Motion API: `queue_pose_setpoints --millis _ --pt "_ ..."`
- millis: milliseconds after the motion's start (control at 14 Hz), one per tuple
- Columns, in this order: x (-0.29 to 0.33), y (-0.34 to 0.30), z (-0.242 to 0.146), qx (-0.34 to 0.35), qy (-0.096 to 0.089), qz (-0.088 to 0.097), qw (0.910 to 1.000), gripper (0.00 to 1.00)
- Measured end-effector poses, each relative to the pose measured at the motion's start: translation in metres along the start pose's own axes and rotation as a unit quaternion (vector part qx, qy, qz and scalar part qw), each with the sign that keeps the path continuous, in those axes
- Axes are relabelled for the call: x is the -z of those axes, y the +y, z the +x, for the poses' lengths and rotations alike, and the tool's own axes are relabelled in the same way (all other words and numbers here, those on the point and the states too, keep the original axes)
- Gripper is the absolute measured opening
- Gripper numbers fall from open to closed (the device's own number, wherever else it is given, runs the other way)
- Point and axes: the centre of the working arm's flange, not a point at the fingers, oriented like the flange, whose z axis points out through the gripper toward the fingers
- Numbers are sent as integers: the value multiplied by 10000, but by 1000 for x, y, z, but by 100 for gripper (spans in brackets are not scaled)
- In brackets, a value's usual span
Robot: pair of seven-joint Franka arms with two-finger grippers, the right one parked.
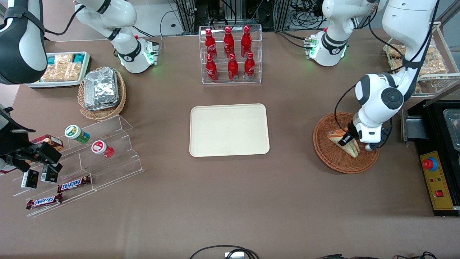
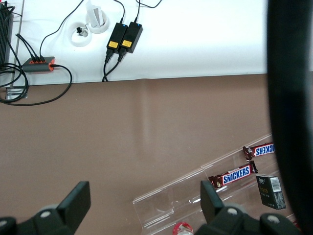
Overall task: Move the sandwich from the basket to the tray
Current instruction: 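Lower the left gripper and close it on the sandwich, then lift the sandwich and carry it toward the cream tray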
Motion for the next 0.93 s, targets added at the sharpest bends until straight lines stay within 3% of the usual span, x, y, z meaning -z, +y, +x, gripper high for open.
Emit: queue_pose_setpoints --millis 286,429,500,929 --pt "3 2 2 -4 31 -24 10000 33" --pt "13 5 4 -55 80 -30 9999 23" --pt "22 8 4 -133 89 32 9999 20" --pt "120 59 -21 -795 -33 514 9955 20"
